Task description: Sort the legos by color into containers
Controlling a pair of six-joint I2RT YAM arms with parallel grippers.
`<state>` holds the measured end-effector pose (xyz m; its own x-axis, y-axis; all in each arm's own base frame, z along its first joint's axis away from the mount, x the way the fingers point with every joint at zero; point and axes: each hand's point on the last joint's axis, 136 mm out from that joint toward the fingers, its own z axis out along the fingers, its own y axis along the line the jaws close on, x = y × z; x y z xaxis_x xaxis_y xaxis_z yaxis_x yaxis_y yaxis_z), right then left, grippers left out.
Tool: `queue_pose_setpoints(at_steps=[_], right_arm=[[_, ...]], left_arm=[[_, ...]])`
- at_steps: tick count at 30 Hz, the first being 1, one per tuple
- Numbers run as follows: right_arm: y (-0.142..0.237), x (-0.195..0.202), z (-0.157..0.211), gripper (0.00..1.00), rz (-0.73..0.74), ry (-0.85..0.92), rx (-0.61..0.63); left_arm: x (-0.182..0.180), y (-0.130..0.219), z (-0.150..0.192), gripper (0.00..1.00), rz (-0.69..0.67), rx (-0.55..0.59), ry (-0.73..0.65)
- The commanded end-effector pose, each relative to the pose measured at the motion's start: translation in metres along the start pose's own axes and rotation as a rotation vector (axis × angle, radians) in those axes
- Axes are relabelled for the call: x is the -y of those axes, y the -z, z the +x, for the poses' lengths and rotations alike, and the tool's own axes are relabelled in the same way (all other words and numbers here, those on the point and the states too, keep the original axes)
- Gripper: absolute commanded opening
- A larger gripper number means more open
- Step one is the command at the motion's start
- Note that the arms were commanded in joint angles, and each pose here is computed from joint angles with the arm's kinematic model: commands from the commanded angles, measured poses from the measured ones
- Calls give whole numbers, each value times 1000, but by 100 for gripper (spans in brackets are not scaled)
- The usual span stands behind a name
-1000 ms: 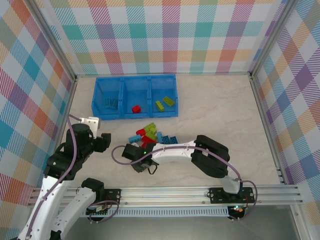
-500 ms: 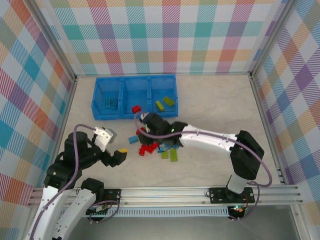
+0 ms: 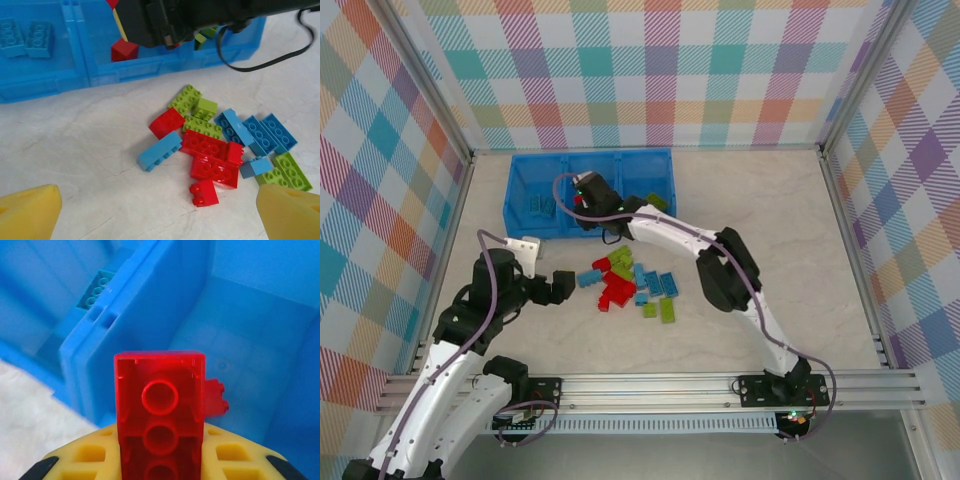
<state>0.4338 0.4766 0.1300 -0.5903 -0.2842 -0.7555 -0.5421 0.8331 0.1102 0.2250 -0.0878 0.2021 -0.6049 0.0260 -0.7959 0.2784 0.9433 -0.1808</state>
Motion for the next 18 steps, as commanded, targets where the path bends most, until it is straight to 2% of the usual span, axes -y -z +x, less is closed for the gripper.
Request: queue_pose_setpoints(at_steps=[1, 6, 11, 15, 18], right_arm=[[-10, 16, -9, 33, 69, 24, -13], [-11, 10, -21, 43, 40, 32, -15], [10, 7, -35, 49, 22, 30, -11], [52, 2, -50, 50, -20, 28, -7], [100, -4, -48, 56, -98, 42, -16]], left_arm=[[-15, 9, -10, 100, -88, 58, 49], [-20, 11, -7, 100, -118, 46, 36], [-19, 11, -6, 100, -114, 40, 34], [-19, 8, -5, 100, -111, 34, 52], [-16, 1, -5, 100, -92, 19, 143]])
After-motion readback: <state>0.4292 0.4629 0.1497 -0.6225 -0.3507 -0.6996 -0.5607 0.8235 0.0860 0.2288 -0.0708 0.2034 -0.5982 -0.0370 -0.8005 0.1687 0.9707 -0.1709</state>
